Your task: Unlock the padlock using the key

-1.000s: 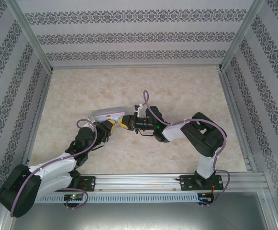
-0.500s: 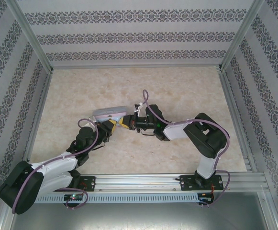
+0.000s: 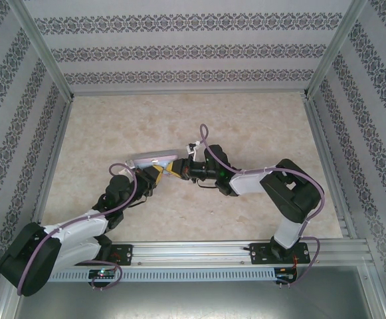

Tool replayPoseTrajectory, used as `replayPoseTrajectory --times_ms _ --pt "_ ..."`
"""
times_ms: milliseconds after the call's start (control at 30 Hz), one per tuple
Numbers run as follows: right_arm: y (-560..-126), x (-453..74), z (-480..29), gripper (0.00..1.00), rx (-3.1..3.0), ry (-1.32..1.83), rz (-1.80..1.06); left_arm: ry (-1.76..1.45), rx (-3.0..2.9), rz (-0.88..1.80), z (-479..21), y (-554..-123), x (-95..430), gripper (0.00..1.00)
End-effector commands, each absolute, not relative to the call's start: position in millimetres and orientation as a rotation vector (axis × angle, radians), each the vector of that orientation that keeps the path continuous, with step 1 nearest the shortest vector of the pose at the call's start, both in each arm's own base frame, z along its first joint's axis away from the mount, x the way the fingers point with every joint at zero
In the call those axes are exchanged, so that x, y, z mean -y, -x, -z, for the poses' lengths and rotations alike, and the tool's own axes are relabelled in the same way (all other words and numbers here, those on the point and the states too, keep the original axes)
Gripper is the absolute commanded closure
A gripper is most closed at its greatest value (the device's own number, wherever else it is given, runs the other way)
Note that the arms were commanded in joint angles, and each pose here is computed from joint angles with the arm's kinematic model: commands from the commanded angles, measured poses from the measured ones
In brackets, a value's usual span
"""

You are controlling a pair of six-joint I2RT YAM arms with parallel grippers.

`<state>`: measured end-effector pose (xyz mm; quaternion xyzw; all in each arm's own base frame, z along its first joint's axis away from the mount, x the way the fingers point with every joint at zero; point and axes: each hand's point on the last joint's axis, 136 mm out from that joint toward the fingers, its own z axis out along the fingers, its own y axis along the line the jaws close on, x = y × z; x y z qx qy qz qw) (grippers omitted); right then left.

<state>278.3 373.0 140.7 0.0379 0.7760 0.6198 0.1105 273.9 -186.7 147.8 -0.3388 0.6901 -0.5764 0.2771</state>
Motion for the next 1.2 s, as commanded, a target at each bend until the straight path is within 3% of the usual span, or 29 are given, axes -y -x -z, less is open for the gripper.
replayPoseTrajectory --times_ms 0,400,800,1167 --pt "-319.4 -342.0 -119.3 1.0 -2.232 -0.256 -1.573 0.535 -1.693 1.911 -242.3 -252.1 225.5 1.0" --pt "-332.2 -342.5 -123.2 1.0 -2.206 -0.246 -1.583 0.512 -1.683 1.909 -246.5 -254.5 227.5 1.0" --pt "-308.3 -370.8 -168.3 1.0 -2.069 0.141 -1.668 0.489 -1.68 1.916 -246.8 -256.4 230.8 1.0" --pt "-310.0 -354.0 -144.3 1.0 -2.157 -0.221 -1.753 0.428 -1.82 1.771 -228.5 -254.1 233.0 1.0"
